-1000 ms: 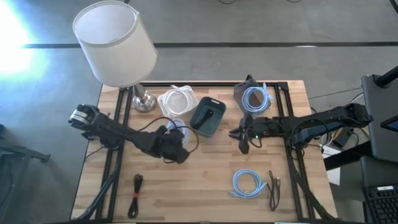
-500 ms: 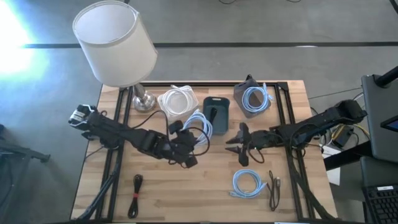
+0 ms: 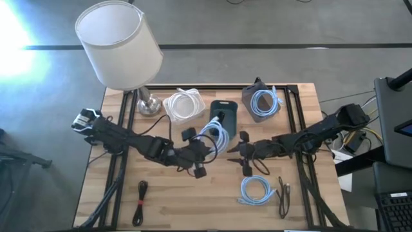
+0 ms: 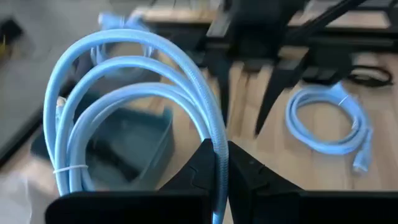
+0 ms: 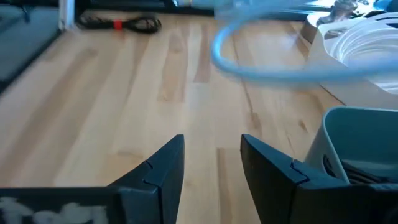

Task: Sort HDMI cables
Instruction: Put the left blue HDMI cable into the black bin

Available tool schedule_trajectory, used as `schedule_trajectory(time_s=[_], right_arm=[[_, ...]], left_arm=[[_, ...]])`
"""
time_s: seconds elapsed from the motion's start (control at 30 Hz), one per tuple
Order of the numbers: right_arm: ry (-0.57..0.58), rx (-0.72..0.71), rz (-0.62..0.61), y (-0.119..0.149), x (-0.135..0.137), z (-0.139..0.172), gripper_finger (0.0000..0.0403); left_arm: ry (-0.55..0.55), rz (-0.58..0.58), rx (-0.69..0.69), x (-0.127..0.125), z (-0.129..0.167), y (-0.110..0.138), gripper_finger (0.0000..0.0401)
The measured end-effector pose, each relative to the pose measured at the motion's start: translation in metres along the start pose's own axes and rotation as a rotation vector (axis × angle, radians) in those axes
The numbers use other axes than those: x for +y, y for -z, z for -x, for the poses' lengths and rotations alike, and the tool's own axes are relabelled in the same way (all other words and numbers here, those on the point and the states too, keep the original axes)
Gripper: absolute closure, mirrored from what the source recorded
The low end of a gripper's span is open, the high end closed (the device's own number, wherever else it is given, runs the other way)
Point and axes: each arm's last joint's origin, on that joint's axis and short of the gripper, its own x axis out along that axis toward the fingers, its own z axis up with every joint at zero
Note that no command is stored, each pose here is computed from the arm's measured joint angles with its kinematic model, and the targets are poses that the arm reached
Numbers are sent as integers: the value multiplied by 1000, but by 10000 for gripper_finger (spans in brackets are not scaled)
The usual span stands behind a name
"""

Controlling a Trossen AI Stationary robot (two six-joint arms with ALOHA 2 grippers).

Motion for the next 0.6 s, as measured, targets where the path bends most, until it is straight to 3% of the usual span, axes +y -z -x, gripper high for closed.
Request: schedule_trajectory(time_s=[0.13, 0.6], right_arm=[[16, -1, 30, -5, -3, -6, 248], [-10, -146, 47, -41, -2, 10, 248]], left_arm=[[19, -25, -64, -3, -1, -4, 380], [-11, -129, -48, -14, -28, 18, 380]])
